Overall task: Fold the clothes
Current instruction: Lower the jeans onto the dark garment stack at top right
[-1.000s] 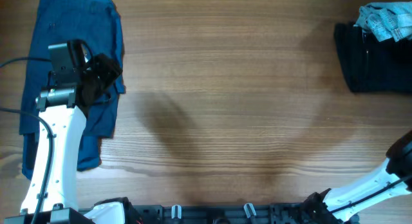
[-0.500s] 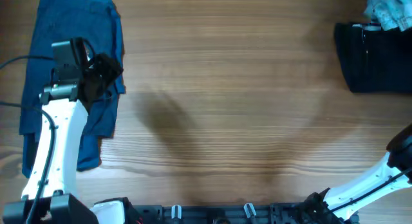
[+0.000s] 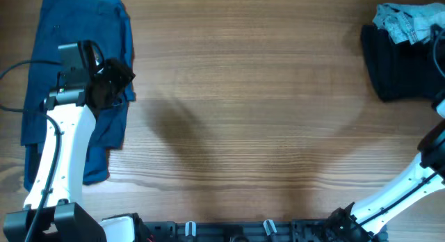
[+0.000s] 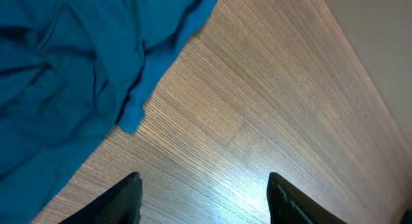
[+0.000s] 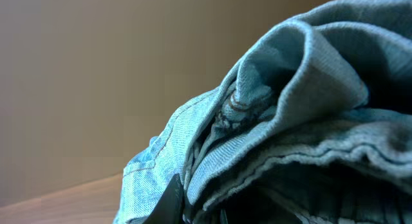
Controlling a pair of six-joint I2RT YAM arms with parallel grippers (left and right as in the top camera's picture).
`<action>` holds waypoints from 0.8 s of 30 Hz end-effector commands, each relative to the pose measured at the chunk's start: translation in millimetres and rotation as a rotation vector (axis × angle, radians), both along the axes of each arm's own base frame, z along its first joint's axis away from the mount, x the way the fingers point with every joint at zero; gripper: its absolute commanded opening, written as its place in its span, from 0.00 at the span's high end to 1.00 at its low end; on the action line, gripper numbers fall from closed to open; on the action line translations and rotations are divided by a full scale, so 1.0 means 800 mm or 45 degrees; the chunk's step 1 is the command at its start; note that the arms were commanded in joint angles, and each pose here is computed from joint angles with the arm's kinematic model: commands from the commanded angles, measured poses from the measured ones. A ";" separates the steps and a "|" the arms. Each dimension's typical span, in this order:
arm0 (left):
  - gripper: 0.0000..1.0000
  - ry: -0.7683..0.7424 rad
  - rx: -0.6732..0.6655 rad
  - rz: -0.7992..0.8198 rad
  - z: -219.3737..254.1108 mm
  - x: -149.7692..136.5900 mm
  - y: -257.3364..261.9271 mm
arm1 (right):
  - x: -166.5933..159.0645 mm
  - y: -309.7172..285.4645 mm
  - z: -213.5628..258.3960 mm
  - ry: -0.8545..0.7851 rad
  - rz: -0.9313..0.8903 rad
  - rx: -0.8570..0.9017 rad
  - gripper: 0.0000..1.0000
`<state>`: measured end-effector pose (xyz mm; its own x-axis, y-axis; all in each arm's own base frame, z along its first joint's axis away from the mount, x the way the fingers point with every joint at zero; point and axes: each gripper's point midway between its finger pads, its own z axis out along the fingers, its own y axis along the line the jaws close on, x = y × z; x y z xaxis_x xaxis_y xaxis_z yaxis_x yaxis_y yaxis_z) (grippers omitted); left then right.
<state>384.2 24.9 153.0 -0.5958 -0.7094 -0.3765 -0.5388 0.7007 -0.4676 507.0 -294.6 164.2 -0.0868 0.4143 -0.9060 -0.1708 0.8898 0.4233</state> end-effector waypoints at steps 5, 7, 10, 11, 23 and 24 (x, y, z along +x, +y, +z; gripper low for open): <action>0.38 -0.034 -0.005 -0.009 0.003 0.008 -0.002 | -0.054 -0.027 0.047 0.020 0.145 0.394 0.96; 0.38 -0.036 -0.004 -0.009 0.003 0.009 -0.002 | -0.066 -0.034 0.046 0.081 0.160 0.595 0.96; 0.37 -0.036 -0.004 -0.009 0.003 0.009 -0.002 | -0.080 -0.039 0.045 0.150 0.190 0.785 0.96; 0.37 -0.038 -0.004 -0.009 0.004 0.009 -0.002 | -0.082 -0.035 0.044 0.162 0.208 0.794 0.96; 0.34 -0.027 -0.006 -0.011 0.000 0.008 -0.002 | -0.084 0.005 0.010 0.398 0.370 1.056 0.44; 0.34 -0.027 -0.006 -0.011 0.000 0.009 -0.002 | -0.084 0.006 0.011 0.404 0.375 1.067 0.44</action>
